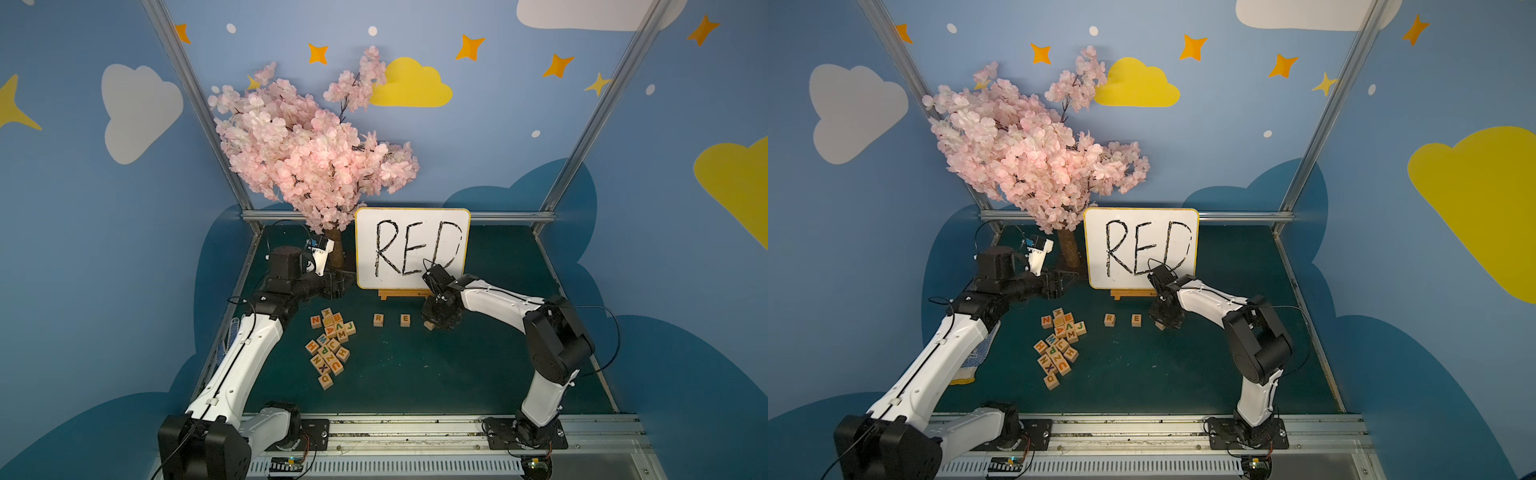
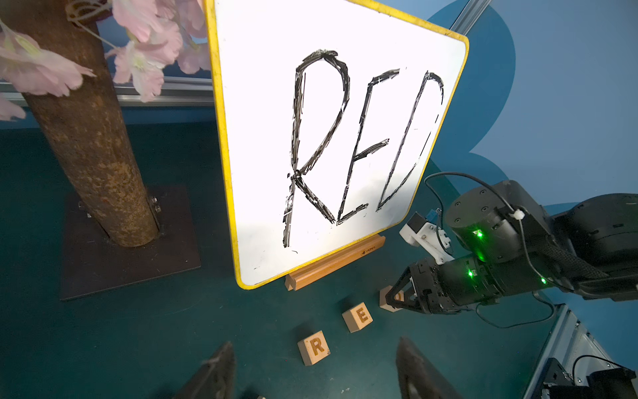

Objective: Assemble the uppercase word "red" with letter blocks
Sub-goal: Adjust the letter block at the center of the board.

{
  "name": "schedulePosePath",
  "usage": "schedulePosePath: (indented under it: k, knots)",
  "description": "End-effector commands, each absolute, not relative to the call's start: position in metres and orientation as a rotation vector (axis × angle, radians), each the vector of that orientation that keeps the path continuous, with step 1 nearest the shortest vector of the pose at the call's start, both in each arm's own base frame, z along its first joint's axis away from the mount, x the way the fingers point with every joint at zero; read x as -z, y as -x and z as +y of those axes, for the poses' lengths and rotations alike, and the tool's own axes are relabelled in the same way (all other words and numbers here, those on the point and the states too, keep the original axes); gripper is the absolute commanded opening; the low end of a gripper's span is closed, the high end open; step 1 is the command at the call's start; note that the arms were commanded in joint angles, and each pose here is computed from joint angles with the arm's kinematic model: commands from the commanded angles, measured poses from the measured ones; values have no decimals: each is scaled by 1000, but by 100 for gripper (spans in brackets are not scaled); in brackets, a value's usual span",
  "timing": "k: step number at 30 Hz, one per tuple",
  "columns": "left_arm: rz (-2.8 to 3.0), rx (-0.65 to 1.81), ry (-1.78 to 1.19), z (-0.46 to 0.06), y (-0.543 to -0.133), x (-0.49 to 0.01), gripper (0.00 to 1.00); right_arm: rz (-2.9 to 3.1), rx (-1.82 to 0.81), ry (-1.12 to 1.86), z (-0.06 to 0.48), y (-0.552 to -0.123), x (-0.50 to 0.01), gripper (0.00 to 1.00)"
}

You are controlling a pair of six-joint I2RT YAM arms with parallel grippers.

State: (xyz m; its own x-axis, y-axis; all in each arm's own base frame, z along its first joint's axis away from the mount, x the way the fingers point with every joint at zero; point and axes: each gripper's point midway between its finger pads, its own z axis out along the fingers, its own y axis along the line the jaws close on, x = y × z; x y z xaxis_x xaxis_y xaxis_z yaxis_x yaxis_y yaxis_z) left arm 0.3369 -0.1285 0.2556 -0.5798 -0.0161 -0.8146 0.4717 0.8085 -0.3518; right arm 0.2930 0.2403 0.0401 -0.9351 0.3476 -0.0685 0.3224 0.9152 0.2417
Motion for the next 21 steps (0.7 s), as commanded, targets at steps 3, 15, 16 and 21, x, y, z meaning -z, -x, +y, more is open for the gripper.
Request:
schedulePosePath:
  k: [3,15,16,21]
  knots:
    - [2094,686,-341,-126,-337,-255,72,2998,-238,-498,229,-293,-35,39]
    - [2093,686,-341,-126,-336,-255,72,3048,-26,-233,213,-297,-42,19]
    - [2091,686,-342,-127,-337,-256,72,3049,0,-194,211,-298,-44,18]
    - [2092,687,-342,-127,-336,-256,72,3059,25,-67,214,-304,-43,18]
